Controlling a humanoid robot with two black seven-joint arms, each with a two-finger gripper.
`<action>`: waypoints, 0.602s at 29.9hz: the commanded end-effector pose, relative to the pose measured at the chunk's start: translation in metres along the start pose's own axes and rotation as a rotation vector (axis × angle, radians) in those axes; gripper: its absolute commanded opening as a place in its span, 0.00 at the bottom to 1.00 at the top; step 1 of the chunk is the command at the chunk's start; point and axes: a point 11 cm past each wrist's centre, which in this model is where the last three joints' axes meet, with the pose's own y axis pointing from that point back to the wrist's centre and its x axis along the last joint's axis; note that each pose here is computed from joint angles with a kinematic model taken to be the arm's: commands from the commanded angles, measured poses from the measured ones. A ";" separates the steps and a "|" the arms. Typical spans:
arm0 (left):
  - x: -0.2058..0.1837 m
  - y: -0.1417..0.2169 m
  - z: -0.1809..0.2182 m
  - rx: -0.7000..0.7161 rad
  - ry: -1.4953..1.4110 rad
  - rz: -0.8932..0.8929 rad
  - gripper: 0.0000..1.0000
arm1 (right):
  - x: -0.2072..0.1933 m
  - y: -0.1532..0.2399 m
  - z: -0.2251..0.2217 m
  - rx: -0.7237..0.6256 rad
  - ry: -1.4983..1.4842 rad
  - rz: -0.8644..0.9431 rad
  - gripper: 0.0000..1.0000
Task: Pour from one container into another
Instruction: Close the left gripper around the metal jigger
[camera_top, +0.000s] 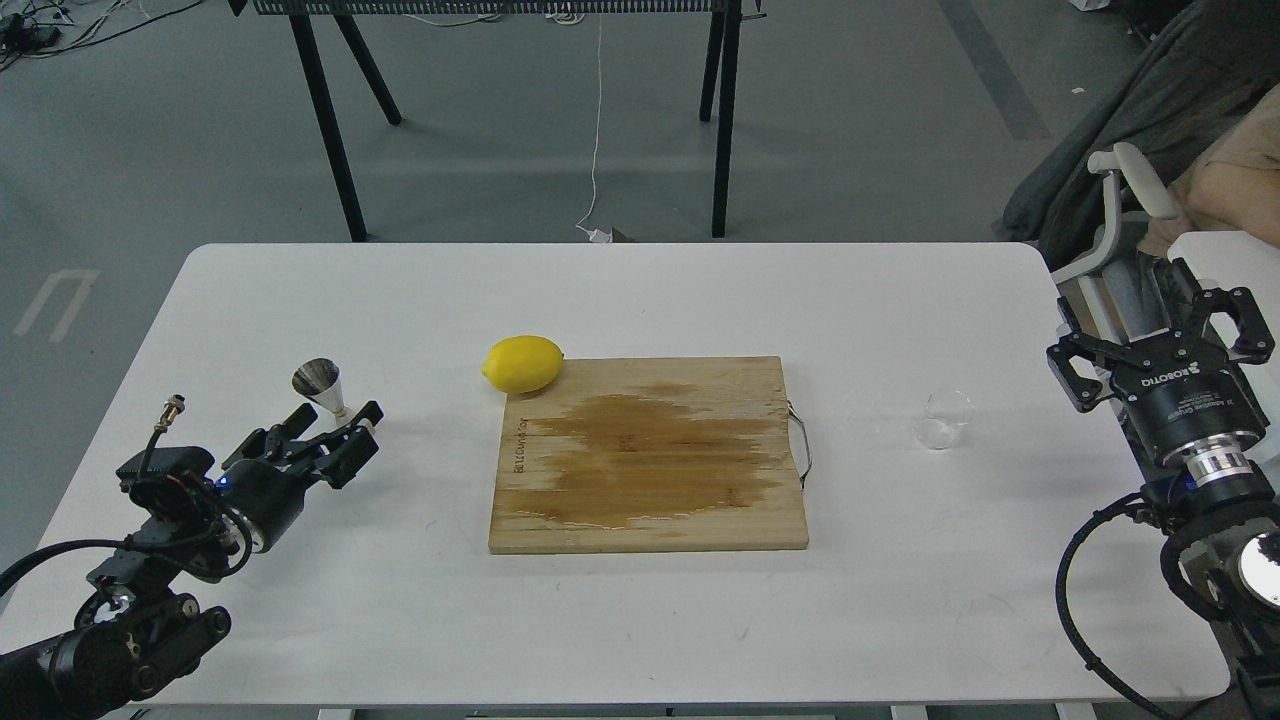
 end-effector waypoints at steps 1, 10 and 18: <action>0.002 -0.004 -0.003 0.014 -0.009 0.003 0.99 | -0.001 0.000 0.000 0.000 0.000 -0.002 0.99; 0.000 -0.016 0.004 0.017 0.002 0.005 0.99 | -0.001 0.000 -0.001 0.001 0.000 -0.002 0.99; -0.007 -0.032 0.009 0.032 -0.025 -0.020 0.97 | -0.001 0.000 -0.002 0.004 0.000 -0.003 0.99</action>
